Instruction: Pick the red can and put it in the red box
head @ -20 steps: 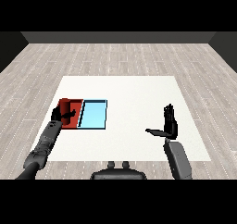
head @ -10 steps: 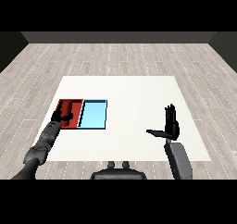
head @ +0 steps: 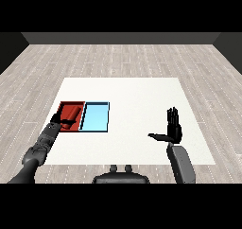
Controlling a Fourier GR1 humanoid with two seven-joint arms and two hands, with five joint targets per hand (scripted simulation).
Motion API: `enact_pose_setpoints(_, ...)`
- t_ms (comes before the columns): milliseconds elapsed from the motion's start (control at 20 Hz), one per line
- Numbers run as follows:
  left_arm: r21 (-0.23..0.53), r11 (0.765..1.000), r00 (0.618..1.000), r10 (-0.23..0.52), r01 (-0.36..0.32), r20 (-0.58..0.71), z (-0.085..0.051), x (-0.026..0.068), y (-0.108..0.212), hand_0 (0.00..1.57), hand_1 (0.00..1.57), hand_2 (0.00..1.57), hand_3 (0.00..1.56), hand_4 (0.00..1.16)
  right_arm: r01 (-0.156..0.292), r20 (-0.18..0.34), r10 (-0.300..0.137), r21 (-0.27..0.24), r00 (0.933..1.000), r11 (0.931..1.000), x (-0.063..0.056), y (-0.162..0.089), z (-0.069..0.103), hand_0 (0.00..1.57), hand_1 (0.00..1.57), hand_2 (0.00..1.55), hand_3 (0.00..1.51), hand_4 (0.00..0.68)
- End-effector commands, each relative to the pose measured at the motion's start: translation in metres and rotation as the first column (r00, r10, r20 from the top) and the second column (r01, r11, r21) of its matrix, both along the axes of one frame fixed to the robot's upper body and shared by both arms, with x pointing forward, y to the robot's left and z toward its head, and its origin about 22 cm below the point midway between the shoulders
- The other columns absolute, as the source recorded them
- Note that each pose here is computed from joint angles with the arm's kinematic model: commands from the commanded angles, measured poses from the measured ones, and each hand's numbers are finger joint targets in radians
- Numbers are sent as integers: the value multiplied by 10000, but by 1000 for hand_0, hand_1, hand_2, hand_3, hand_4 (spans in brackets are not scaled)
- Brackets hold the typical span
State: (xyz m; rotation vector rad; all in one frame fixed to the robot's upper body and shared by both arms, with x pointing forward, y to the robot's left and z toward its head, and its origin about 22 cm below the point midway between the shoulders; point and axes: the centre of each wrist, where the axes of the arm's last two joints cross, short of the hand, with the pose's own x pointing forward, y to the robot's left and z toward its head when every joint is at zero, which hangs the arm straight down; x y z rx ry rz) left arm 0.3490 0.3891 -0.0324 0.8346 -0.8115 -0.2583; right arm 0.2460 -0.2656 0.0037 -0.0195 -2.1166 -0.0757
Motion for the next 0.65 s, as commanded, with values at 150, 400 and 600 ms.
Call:
enact_pose_setpoints(150,-924,9927,9154,1075,-774,3878,-40,-59,17,0,0,0,0,0,-284,378,288,-109,9989,9995,35,-100,78,0,0,0,0,0)
enact_pose_setpoints(400,-2426,9538,6234,820,1771,7776,276,289,-346,0,0,0,0,0,-668,165,665,168,9976,9976,28,80,109,0,0,0,0,0)
enact_pose_setpoints(600,-2034,8958,4375,110,3953,8991,284,327,-665,0,0,0,0,0,-727,157,724,232,9973,9971,-46,78,66,0,0,0,0,0)
